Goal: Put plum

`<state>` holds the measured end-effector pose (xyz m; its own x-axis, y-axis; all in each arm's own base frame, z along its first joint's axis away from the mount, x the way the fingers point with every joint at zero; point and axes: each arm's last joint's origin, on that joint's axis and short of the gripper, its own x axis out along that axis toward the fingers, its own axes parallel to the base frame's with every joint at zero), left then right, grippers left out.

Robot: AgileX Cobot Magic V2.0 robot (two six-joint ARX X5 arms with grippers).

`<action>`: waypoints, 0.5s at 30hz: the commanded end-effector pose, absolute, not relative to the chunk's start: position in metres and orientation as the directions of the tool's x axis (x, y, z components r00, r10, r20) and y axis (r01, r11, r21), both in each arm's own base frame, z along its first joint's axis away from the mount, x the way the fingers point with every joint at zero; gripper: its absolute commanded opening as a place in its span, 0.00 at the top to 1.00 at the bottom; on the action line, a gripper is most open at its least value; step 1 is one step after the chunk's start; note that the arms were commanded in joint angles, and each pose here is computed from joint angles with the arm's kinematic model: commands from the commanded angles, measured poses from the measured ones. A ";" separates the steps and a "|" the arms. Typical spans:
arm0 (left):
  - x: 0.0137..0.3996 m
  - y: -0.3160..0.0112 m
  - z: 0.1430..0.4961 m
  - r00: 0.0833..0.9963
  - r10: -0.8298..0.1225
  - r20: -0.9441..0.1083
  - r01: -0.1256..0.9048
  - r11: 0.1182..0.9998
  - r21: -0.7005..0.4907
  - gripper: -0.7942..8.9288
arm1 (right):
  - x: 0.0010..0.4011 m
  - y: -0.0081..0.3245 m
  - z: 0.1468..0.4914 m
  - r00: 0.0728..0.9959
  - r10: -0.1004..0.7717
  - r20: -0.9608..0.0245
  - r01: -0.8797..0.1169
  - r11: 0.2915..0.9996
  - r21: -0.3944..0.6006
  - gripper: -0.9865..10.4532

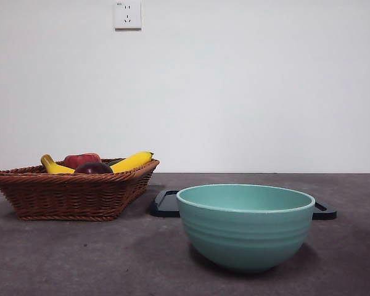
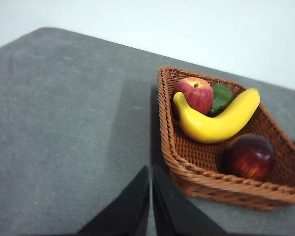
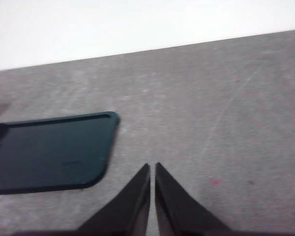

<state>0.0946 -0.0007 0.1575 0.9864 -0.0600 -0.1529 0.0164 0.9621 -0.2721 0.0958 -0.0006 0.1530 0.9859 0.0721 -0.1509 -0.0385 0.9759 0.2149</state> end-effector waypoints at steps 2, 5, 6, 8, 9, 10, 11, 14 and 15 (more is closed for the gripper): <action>0.093 -0.001 0.165 0.989 -0.058 -0.137 0.003 0.929 -0.370 0.91 | 0.094 0.000 0.164 0.990 0.082 -0.118 -0.043 0.952 0.302 0.91; 0.090 -0.001 0.176 0.990 -0.058 -0.125 0.003 0.918 -0.397 0.91 | 0.091 0.000 0.177 0.992 0.086 -0.094 -0.051 0.945 0.324 0.91; 0.089 -0.001 0.180 0.990 -0.058 -0.127 0.002 0.915 -0.404 0.91 | 0.089 0.000 0.182 0.992 0.089 -0.087 -0.055 0.943 0.329 0.91; 0.086 -0.001 0.190 0.990 -0.058 -0.127 0.001 0.915 -0.404 0.91 | 0.085 0.000 0.194 0.993 0.089 -0.076 -0.059 0.942 0.331 0.91; 0.084 -0.001 0.196 0.990 -0.058 -0.128 0.002 0.915 -0.403 0.91 | 0.083 0.000 0.200 0.993 0.088 -0.072 -0.060 0.942 0.331 0.91; 0.083 -0.001 0.201 0.990 -0.058 -0.128 0.002 0.915 -0.403 0.91 | 0.081 0.000 0.206 0.993 0.089 -0.071 -0.061 0.942 0.331 0.91; 0.082 -0.001 0.208 0.990 -0.061 -0.131 0.003 0.915 -0.403 0.91 | 0.079 0.000 0.213 0.993 0.089 -0.072 -0.061 0.942 0.331 0.91; 0.080 -0.002 0.226 0.985 -0.087 -0.147 0.022 0.917 -0.399 0.91 | 0.073 0.001 0.234 0.991 0.096 -0.091 -0.061 0.942 0.330 0.91; 0.079 -0.002 0.234 0.982 -0.111 -0.152 0.044 0.919 -0.392 0.91 | 0.072 0.001 0.242 0.989 0.113 -0.098 -0.076 0.942 0.326 0.91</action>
